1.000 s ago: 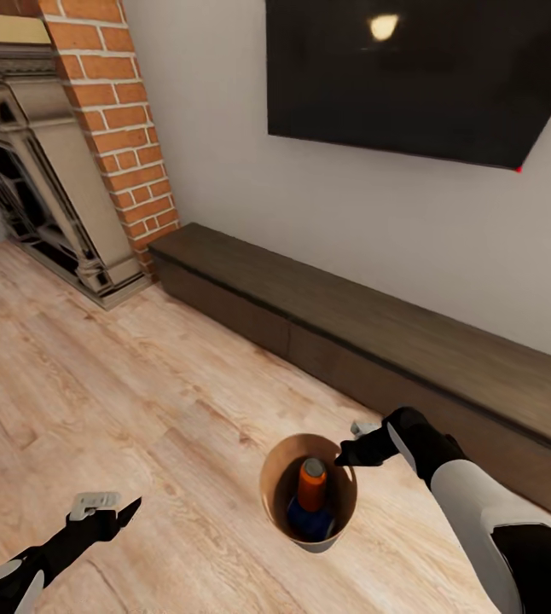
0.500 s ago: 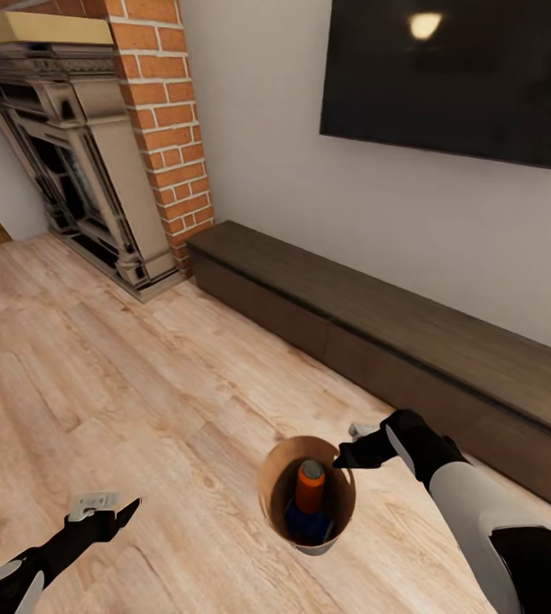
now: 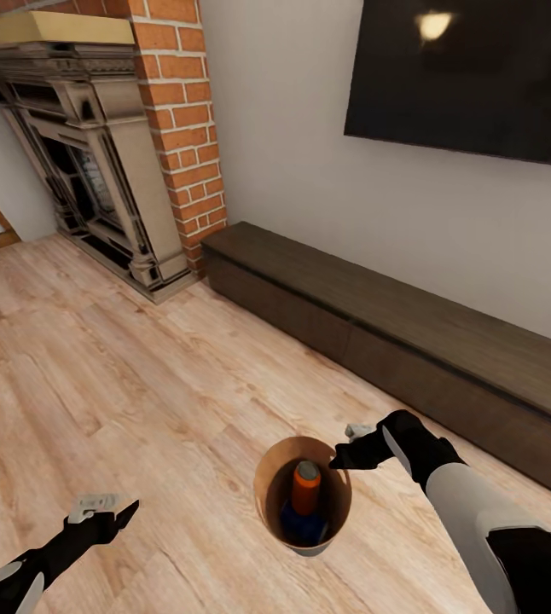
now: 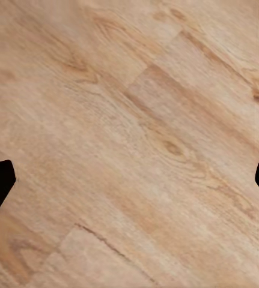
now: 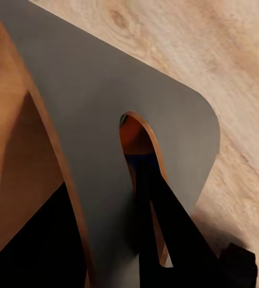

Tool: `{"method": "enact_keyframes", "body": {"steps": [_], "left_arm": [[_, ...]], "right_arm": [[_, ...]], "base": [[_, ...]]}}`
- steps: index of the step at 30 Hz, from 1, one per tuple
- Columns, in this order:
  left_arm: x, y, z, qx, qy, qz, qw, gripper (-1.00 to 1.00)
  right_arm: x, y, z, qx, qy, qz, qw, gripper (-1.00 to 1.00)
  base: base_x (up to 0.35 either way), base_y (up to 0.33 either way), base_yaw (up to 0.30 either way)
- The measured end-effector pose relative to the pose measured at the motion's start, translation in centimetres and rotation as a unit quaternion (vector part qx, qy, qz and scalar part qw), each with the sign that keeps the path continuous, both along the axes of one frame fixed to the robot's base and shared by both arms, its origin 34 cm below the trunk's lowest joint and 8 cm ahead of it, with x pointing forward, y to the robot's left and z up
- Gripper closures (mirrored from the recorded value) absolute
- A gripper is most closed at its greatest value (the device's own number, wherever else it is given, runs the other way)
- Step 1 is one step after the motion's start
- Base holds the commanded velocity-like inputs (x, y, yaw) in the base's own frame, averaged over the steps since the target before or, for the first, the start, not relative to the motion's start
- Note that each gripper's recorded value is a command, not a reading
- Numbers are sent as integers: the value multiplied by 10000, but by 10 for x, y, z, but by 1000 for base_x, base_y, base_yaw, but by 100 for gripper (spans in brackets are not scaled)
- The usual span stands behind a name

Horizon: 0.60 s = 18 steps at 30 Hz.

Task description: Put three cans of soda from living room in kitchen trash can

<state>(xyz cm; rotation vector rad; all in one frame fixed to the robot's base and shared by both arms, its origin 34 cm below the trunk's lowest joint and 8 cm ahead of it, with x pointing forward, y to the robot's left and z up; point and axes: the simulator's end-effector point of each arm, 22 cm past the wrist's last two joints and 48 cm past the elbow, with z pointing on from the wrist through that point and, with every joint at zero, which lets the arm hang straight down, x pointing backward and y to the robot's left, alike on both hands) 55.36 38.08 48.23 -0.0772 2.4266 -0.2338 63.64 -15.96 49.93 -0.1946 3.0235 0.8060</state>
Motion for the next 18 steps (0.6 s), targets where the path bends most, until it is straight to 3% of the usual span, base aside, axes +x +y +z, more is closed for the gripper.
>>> {"method": "enact_keyframes", "body": {"steps": [12, 18], "left_arm": [[0, 0, 0, 2, 1, 2, 10000, -100], [0, 0, 0, 4, 2, -1, 10000, -100]], "right_arm": [[-1, 2, 0, -5, 2, 15, 10000, 100], [-1, 7, 0, 14, 1, 36, 10000, 100]], "base": [[96, 284, 2], [104, 276, 161]]}}
